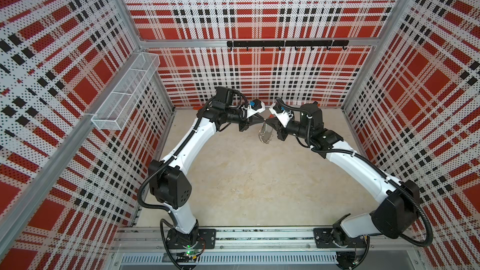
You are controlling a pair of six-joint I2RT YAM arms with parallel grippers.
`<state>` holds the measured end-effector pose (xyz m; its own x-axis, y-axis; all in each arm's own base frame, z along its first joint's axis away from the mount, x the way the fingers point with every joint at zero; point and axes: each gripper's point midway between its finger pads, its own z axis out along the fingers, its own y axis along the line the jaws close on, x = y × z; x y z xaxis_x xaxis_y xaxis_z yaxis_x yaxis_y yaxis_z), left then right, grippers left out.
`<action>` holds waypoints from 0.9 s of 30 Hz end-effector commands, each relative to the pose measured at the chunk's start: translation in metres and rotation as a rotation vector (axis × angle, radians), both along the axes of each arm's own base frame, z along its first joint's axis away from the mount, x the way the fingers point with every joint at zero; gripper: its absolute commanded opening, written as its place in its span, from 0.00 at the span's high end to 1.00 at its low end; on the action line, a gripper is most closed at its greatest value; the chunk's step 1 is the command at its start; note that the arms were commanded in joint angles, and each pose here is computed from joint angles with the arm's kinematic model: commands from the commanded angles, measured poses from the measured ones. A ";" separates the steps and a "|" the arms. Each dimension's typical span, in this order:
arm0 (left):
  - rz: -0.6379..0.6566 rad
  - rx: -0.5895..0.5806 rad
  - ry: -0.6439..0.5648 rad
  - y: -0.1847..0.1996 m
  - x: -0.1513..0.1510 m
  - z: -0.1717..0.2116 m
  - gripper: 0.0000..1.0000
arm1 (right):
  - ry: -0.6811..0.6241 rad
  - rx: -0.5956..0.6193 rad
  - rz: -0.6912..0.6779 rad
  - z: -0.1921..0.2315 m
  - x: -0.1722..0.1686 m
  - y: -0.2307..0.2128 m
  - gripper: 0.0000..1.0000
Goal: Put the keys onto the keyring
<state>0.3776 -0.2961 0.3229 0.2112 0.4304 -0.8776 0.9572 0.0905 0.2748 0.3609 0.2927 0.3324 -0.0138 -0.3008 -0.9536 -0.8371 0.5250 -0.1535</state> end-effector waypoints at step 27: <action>0.008 -0.257 -0.006 0.001 -0.026 0.042 1.00 | 0.208 0.290 -0.062 0.052 -0.002 -0.031 0.64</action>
<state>0.3582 -0.2940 0.3130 0.1205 0.3323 -0.9354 0.9717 0.1535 0.1797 0.3642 0.2744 0.3534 -0.1798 -0.1384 -0.9739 -0.7979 0.5995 0.0621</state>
